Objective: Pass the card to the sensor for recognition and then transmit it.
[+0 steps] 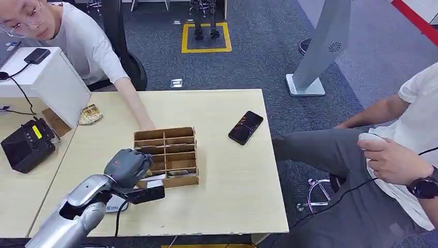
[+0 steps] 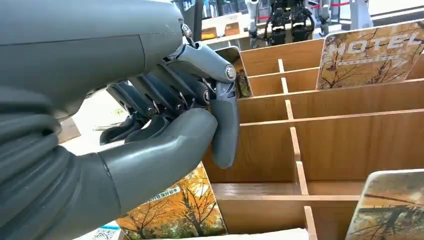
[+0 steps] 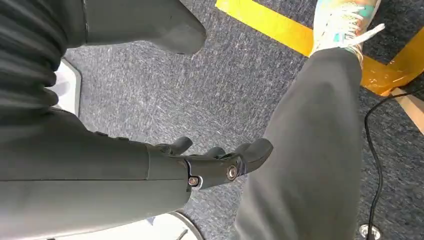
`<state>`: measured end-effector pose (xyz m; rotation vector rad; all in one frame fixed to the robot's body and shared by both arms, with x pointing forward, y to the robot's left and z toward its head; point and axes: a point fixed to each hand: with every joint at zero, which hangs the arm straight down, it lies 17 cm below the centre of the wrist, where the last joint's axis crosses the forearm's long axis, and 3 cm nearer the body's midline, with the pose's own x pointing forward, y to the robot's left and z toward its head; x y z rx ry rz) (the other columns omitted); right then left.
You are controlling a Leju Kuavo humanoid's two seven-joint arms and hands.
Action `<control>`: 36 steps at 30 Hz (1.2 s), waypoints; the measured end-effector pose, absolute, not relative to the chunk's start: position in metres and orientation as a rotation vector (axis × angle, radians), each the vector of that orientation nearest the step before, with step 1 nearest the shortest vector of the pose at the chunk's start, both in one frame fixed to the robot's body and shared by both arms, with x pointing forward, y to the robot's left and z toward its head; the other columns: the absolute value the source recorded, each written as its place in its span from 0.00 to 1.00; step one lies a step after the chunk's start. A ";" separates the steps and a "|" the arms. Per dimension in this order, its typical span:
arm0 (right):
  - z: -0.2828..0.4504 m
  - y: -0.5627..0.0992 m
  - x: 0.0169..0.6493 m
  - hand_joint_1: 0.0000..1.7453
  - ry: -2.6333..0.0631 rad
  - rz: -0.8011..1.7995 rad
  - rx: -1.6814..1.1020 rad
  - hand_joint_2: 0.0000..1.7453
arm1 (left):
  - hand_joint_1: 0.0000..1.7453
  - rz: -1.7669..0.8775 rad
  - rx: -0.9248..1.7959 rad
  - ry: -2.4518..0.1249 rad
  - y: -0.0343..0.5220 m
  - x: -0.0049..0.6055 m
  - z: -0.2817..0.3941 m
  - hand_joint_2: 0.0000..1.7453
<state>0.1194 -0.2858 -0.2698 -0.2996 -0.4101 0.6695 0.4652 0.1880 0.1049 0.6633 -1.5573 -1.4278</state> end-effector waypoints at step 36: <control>-0.270 -0.288 0.115 0.00 -0.413 0.658 -0.309 1.00 | 1.00 -1.111 0.864 -1.770 0.250 0.498 0.233 1.00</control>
